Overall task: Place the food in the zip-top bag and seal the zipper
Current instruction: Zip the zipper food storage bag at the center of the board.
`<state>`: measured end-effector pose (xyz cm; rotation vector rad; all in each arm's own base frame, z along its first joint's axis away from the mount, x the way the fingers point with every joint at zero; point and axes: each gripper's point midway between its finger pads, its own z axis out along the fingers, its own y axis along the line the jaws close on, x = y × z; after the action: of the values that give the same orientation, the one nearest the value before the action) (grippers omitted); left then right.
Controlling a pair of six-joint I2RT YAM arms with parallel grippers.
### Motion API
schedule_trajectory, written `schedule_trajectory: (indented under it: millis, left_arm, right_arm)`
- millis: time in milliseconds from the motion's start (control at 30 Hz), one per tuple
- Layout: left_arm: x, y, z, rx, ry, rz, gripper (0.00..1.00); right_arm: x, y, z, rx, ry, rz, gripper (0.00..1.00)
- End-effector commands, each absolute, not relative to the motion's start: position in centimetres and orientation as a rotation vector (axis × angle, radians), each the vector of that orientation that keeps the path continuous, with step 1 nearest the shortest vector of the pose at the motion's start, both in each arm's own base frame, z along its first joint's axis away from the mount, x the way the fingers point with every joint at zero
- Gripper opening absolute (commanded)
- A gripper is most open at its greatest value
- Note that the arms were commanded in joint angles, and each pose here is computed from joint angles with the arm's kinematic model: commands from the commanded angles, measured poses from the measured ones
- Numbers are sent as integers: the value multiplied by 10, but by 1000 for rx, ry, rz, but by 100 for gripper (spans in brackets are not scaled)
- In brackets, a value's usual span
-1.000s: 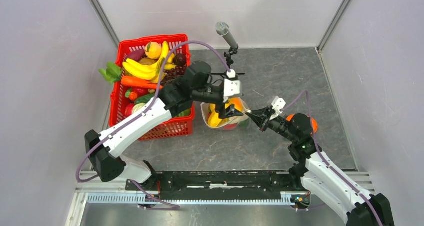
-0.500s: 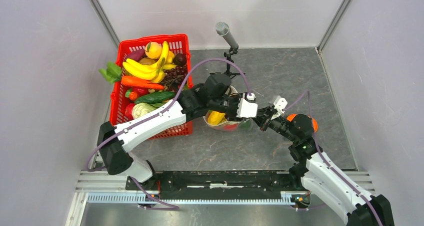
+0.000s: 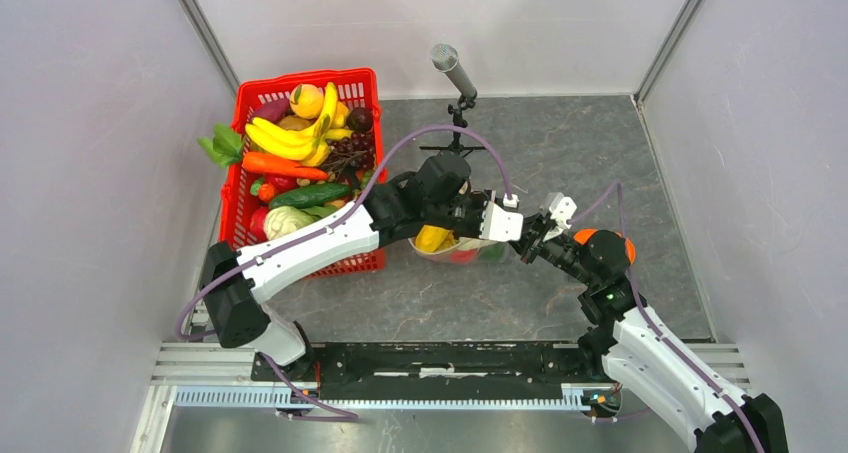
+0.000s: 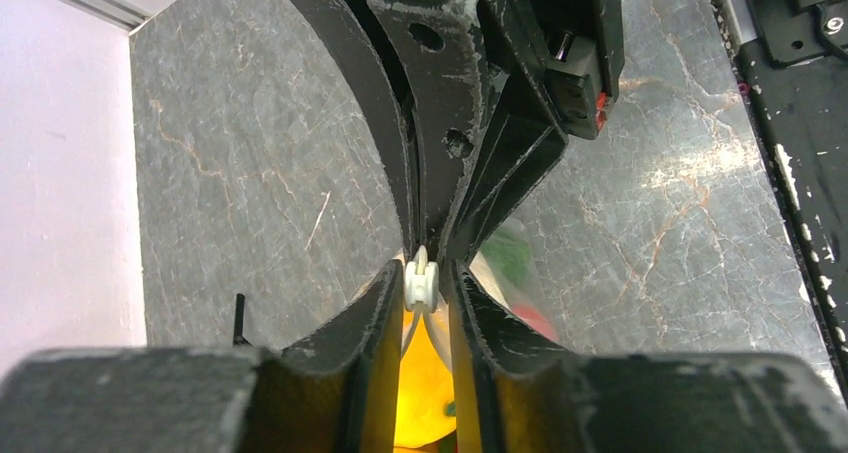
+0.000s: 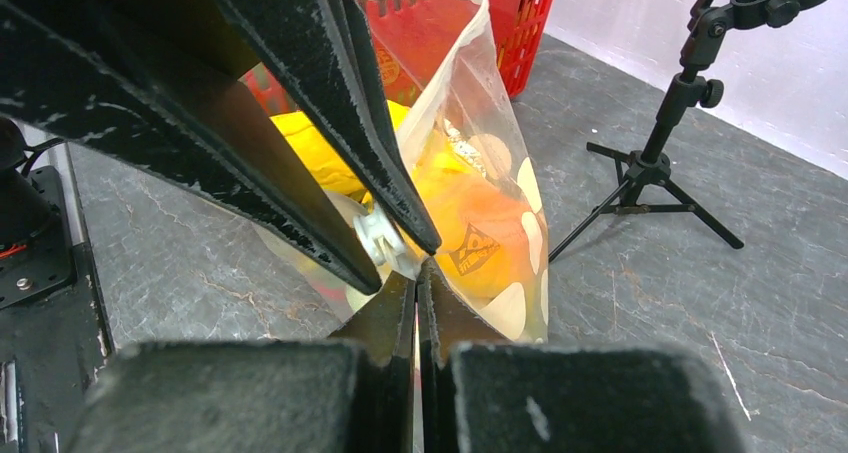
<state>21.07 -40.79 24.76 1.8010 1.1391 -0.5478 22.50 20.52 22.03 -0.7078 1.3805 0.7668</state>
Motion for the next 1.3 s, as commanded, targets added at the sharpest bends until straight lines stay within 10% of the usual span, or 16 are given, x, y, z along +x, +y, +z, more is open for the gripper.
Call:
schedule_trajectory:
  millis: [0, 400, 833, 1033, 1267]
  left_arm:
    - [216, -413, 263, 1787, 1087, -503, 25]
    - [226, -397, 253, 1828, 1142, -394, 3]
    - [205, -402, 267, 1822, 1091, -538, 2]
    - [185, -409, 282, 1820, 1039, -679, 2]
    - [177, -409, 284, 1846, 1027, -723, 2]
  right_arm:
    - [224, 205, 251, -704, 1274, 754, 0]
    - [222, 205, 249, -720, 1272, 747, 0]
    - [207, 209, 242, -912, 1214, 695, 0]
    - [207, 209, 242, -937, 1208, 680, 41]
    - [207, 213, 246, -929, 1156, 702, 39]
